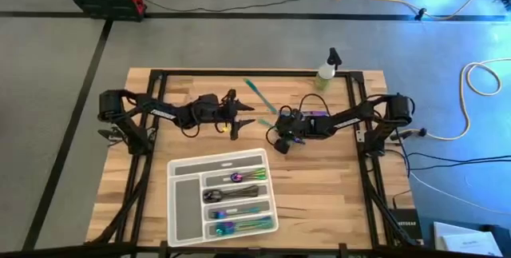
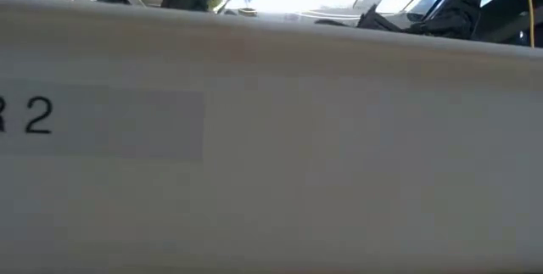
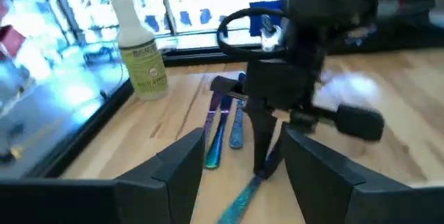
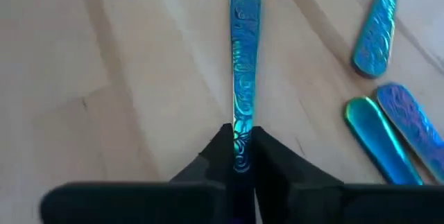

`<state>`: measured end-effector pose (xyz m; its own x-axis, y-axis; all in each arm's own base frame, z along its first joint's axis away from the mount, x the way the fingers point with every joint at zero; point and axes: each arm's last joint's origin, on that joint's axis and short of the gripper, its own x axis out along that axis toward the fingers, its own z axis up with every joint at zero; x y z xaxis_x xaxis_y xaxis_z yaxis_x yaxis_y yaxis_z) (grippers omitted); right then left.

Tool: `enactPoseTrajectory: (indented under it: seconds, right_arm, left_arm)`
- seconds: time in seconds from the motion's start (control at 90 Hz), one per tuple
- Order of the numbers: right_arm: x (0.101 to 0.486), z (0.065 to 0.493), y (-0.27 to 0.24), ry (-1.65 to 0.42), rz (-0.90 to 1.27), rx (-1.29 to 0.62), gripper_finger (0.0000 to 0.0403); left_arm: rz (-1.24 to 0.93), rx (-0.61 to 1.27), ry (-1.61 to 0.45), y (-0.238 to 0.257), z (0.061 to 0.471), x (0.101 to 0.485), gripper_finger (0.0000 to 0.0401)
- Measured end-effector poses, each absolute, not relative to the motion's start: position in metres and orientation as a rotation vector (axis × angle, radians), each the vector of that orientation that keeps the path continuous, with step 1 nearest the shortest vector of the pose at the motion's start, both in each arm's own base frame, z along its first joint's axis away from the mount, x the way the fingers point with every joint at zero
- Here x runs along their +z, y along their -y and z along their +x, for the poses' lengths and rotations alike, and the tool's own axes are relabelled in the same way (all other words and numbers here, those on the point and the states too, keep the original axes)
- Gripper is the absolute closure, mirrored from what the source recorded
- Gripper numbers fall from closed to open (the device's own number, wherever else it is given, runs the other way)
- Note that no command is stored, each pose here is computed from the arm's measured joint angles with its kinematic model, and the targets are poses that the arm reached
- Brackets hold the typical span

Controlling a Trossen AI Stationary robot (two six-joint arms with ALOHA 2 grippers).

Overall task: Sort silverware
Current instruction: Put the blue table knife into the white silverware tray

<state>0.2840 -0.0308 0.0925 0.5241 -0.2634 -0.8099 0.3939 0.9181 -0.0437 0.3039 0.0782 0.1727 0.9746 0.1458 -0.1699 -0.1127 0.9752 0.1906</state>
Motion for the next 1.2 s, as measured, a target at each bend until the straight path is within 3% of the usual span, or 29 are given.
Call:
enactPoseTrajectory:
  seconds: [0.267, 0.444, 0.711, 1.2]
  right_arm:
    - [0.1, 0.295, 0.031, -0.97, -0.041, -0.26, 0.038]
    - [0.106, 0.301, 0.031, -0.988, -0.08, -0.236, 0.0377]
    - [0.106, 0.301, 0.031, -0.983, -0.087, -0.233, 0.0376]
    - [0.107, 0.302, 0.03, -0.977, -0.107, -0.214, 0.0398]
  left_arm:
    - [0.191, 0.005, -0.502, -0.079, 0.324, 0.177, 0.022]
    - [0.258, -0.013, -0.567, -0.082, 0.334, 0.185, 0.0219]
    - [0.293, -0.061, -0.705, -0.084, 0.347, 0.148, 0.0219]
    - [0.17, -0.042, -0.694, -0.097, 0.355, 0.137, 0.0219]
